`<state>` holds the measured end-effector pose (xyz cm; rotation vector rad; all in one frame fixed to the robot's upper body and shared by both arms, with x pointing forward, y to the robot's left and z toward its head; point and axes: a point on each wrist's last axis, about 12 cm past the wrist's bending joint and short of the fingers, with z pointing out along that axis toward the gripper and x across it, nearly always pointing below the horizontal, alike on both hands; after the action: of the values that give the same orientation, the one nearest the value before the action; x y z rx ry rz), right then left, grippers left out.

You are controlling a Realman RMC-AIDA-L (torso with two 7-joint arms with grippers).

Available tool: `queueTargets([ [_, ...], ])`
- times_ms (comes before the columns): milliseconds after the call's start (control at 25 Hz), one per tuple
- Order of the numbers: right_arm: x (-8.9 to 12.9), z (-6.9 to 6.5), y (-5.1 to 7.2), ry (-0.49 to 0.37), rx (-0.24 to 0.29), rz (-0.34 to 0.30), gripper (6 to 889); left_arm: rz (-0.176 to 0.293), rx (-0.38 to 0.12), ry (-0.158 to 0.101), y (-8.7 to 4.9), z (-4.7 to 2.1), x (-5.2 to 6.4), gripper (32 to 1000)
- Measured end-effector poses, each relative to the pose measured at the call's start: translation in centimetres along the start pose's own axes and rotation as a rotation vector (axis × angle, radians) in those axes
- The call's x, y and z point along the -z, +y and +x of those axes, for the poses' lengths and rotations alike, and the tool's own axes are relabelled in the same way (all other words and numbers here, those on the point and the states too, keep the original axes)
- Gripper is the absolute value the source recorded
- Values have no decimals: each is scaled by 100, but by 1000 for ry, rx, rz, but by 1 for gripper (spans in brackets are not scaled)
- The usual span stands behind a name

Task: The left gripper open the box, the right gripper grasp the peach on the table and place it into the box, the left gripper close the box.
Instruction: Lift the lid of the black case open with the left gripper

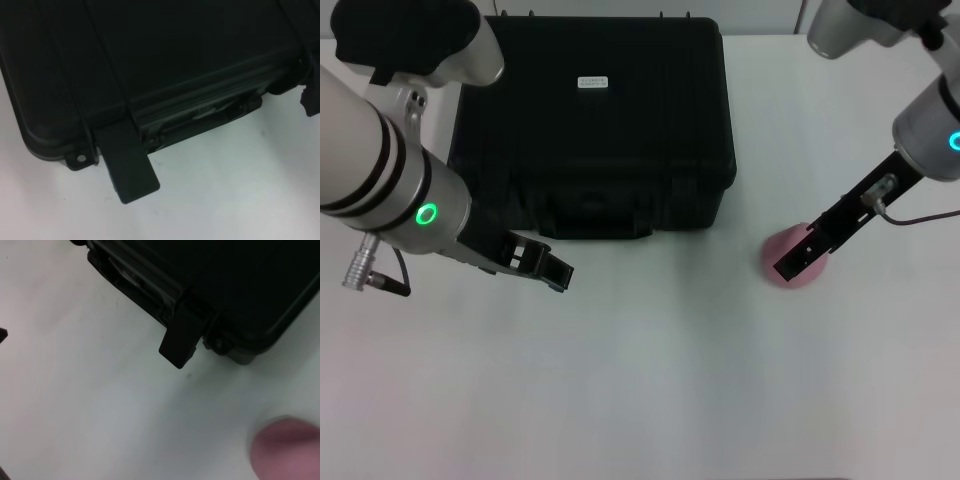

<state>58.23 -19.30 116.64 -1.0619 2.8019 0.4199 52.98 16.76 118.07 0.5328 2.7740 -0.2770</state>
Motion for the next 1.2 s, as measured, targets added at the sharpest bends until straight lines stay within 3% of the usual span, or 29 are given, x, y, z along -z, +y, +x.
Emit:
queueTargets([
  [760,-68,-48,13,21,33,-2,862,13,-12,-4,-24,-30,7,839],
  [960,-63,-41,-3,25,26,6,862,-3,7,-11,29,-84,68,839],
  [1200,-61,-34,-13,27,21,7,862,-15,52,-50,133,-193,177,838],
])
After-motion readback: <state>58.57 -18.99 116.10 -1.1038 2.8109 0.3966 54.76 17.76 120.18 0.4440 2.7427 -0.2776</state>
